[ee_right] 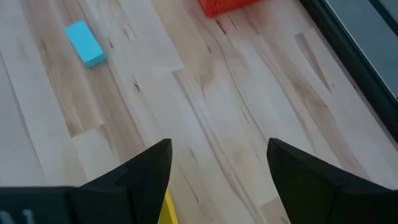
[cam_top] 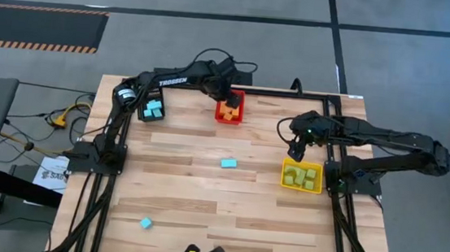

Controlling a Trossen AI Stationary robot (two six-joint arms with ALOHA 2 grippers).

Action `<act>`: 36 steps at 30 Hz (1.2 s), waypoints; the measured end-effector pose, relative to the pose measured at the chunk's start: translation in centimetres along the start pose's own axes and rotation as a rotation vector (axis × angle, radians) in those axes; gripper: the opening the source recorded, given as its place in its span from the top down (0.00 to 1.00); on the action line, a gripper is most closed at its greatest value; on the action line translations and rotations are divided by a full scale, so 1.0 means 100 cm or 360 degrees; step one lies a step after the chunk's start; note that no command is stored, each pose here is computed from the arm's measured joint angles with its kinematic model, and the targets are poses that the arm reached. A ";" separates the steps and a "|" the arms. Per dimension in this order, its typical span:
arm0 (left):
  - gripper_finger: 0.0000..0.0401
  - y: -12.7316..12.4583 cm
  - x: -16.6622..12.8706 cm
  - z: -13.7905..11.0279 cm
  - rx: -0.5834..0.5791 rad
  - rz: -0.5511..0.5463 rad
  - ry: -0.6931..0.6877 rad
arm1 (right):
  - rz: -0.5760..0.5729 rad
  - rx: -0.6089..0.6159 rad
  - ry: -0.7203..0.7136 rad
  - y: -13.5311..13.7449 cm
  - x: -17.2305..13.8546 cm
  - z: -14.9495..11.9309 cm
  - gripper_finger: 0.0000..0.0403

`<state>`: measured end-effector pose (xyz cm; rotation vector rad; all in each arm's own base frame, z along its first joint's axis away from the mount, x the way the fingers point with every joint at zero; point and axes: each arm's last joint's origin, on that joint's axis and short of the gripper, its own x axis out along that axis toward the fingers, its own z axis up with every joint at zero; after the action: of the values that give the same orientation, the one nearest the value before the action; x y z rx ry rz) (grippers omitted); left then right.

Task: Sort & place blocks by color
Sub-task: Put the blue block into the black bin

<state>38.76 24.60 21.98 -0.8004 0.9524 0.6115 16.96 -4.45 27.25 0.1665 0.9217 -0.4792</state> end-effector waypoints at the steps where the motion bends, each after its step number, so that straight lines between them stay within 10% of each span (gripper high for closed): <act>1: 0.40 0.000 0.000 0.000 0.0014 -0.0007 0.0009 | 0.0000 0.0001 0.0001 0.000 0.000 0.000 0.29; 8: 0.19 -0.005 -0.020 0.004 0.0109 -0.0122 -0.0031 | -0.0005 0.0041 0.0056 -0.001 0.000 -0.003 0.29; 14: 0.17 -0.018 -0.063 -0.011 0.0445 0.0168 -0.0057 | -0.0013 0.0088 0.0100 -0.001 0.000 -0.006 0.29; 36: 0.16 -0.176 -0.147 -0.187 0.1452 0.0073 0.0035 | 0.0142 -0.0044 0.0129 0.008 -0.002 -0.008 0.29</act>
<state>36.61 -2.26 34.19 0.0310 1.1291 0.1536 16.65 -3.37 26.85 0.2021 0.9955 -0.3794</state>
